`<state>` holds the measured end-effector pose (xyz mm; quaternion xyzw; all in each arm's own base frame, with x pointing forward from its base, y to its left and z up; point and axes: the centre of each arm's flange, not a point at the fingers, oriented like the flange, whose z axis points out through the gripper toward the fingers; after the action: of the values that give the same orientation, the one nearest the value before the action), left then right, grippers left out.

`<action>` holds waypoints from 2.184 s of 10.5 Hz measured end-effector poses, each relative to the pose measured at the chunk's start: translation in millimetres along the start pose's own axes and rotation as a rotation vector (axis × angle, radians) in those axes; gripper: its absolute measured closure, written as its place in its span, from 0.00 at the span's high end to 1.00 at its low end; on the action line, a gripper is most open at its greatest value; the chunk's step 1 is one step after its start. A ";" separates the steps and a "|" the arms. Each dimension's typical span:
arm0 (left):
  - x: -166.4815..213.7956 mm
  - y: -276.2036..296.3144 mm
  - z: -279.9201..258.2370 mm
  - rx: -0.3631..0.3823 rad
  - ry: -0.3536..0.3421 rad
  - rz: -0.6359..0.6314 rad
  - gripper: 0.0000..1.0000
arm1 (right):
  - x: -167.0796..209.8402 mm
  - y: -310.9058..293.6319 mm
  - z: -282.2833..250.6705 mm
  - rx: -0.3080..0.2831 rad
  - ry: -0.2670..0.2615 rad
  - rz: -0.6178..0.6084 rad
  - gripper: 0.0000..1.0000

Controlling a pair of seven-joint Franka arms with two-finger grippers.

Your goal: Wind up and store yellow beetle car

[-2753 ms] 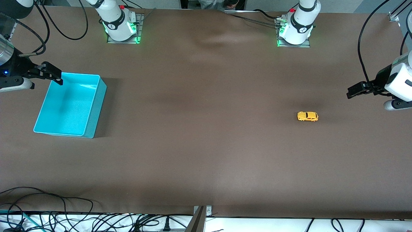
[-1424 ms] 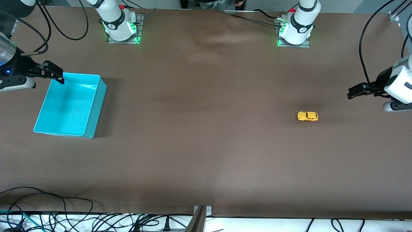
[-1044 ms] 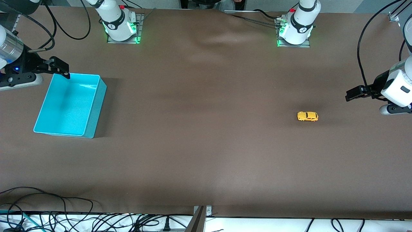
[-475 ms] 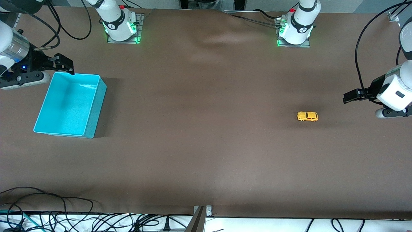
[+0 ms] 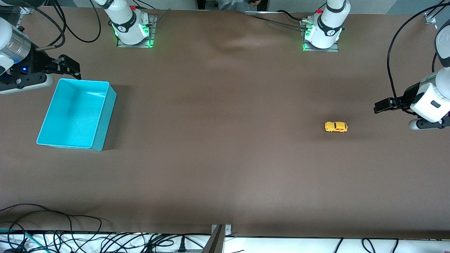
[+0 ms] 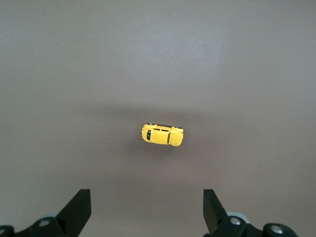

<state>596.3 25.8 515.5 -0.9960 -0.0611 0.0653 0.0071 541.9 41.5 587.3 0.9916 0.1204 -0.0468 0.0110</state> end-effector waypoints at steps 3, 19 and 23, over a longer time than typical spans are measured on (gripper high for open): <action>1.0 0.0 2.1 0.000 -0.004 0.000 1.00 | 1.2 0.2 1.9 0.001 -0.003 0.000 1.00; 11.0 -14.2 26.3 -0.054 -0.051 -0.039 1.00 | -5.1 18.7 -16.1 0.064 0.081 0.056 1.00; 21.5 -35.6 52.0 -0.059 -0.075 -0.119 1.00 | -3.8 19.2 -7.7 0.066 0.071 0.057 1.00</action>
<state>606.4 64.0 461.9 -0.9872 -0.1224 0.1001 -0.0206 543.5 22.3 595.5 0.9955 0.0907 -0.0153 -0.0247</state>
